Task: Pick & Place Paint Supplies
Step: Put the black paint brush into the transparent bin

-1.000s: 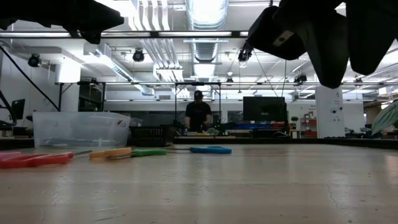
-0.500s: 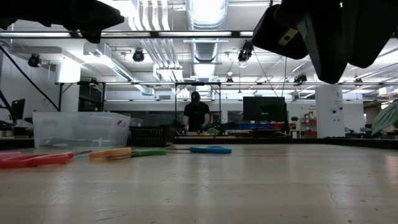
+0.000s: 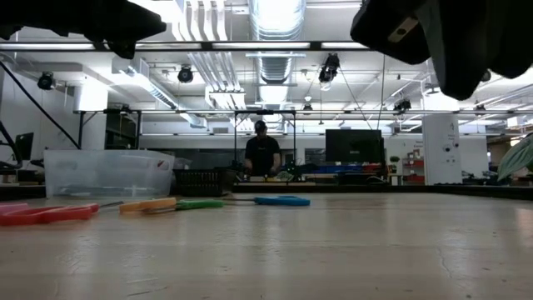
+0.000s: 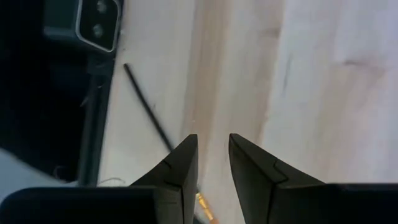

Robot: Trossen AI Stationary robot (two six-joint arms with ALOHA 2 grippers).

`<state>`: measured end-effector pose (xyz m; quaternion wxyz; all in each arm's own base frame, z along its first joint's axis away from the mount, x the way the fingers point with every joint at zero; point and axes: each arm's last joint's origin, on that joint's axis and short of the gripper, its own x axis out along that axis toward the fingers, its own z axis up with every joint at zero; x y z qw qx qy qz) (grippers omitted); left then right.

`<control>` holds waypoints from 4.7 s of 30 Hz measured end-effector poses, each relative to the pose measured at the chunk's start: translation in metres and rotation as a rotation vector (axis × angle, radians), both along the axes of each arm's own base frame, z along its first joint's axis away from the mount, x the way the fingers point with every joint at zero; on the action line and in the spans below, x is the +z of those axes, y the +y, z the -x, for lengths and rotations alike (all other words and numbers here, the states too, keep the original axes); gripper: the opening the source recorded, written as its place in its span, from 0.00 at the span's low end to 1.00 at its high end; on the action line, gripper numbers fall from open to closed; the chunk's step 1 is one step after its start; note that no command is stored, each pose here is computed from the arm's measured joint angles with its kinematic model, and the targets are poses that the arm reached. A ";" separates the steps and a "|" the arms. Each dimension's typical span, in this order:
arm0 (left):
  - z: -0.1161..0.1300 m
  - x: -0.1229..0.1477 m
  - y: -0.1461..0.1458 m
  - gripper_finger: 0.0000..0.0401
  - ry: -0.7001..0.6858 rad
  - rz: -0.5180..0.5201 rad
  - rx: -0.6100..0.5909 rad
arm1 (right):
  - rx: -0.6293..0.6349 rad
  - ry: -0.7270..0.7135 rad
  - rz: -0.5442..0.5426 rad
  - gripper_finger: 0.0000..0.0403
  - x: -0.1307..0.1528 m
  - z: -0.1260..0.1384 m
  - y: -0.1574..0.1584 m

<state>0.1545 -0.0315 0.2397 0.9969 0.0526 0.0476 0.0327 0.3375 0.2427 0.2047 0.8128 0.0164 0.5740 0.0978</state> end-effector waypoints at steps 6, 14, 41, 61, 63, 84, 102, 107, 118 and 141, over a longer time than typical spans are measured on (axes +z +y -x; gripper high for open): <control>0.000 -0.002 0.000 0.25 0.019 -0.002 0.000 | 0.032 -0.018 0.001 0.22 0.000 0.013 0.018; 0.001 -0.007 0.000 0.25 0.075 -0.009 0.001 | 0.052 -0.104 0.083 0.22 0.001 0.028 0.038; 0.001 -0.008 0.000 0.25 0.084 0.011 0.003 | 0.016 -0.135 0.061 0.22 -0.049 0.046 0.038; 0.001 -0.009 0.000 0.25 0.093 0.009 0.001 | 0.014 -0.151 0.145 0.22 -0.079 0.062 0.027; 0.001 -0.009 0.000 0.25 0.093 0.009 0.002 | 0.013 -0.150 0.149 0.22 -0.080 0.063 0.026; 0.001 -0.009 0.000 0.25 0.093 0.008 0.004 | -0.007 -0.186 0.156 0.04 -0.081 0.061 0.025; 0.001 -0.009 0.000 0.25 0.093 0.009 0.004 | -0.021 -0.219 0.138 0.04 -0.071 0.054 0.030; 0.001 -0.009 0.000 0.25 0.093 0.009 0.004 | -0.042 -0.261 0.143 0.04 -0.062 0.048 0.033; 0.001 -0.009 0.000 0.25 0.093 0.009 0.003 | -0.180 -0.312 0.131 0.04 -0.038 0.006 0.004; 0.001 -0.009 0.000 0.25 0.093 0.009 0.001 | -0.206 -0.401 0.148 0.04 0.020 -0.102 -0.181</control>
